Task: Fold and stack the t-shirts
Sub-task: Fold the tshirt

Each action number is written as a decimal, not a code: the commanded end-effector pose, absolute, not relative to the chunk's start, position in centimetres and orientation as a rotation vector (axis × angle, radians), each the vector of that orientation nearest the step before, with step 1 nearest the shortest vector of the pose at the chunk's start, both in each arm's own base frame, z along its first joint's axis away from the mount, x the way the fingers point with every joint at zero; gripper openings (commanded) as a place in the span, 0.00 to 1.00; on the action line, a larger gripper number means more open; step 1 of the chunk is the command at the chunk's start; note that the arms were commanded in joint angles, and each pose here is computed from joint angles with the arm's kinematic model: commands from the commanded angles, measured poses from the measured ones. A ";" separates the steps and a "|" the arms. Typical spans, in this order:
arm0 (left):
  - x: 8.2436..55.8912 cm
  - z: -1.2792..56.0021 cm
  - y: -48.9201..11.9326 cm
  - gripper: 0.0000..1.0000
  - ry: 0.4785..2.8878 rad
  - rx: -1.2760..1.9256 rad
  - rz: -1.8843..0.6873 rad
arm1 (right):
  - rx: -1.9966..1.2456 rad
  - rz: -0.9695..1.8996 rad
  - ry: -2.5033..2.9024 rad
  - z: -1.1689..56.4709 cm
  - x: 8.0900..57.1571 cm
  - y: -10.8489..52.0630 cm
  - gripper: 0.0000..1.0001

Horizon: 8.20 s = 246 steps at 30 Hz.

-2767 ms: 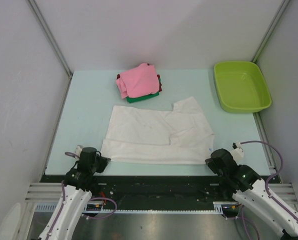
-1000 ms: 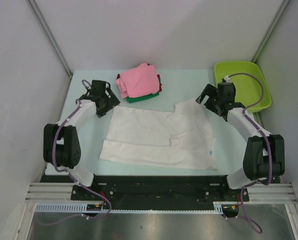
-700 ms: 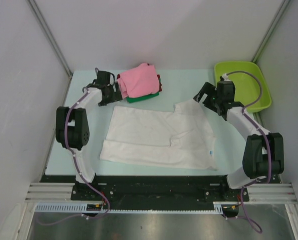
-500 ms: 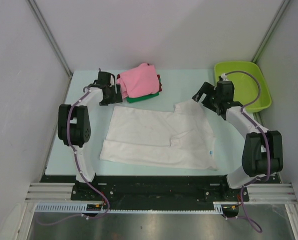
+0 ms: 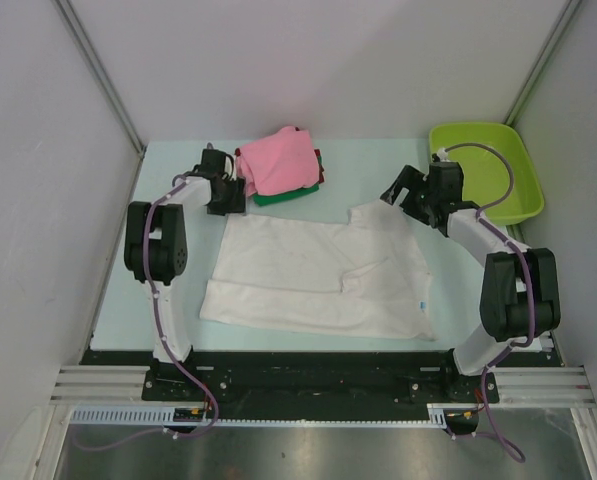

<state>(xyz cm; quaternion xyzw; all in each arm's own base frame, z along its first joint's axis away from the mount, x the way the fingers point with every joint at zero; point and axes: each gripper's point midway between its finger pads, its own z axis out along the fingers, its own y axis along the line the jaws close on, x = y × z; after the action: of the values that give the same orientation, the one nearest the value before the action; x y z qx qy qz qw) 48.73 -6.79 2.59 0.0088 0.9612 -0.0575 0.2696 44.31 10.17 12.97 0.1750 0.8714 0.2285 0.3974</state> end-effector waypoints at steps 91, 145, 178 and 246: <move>48.1 2.2 -6.5 0.00 2.562 0.112 -0.270 | 0.424 0.205 2.468 3.8 53.5 6.6 0.71; 47.7 9.1 -6.4 0.00 2.382 0.031 -0.323 | 0.237 0.192 2.376 11.5 50.9 10.4 0.00; 31.8 12.7 -6.5 0.00 2.350 -0.095 -0.316 | 0.334 0.175 2.293 17.6 22.2 8.7 0.00; 30.0 10.0 -5.9 1.00 2.471 -0.465 -0.353 | 0.685 0.323 2.340 9.2 28.1 7.6 0.98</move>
<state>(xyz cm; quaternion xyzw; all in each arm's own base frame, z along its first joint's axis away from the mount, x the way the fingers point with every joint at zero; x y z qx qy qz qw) 28.59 -8.66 8.74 -0.1599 0.9300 -0.1939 0.2684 27.76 7.60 8.27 0.2707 0.9026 0.1156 0.3142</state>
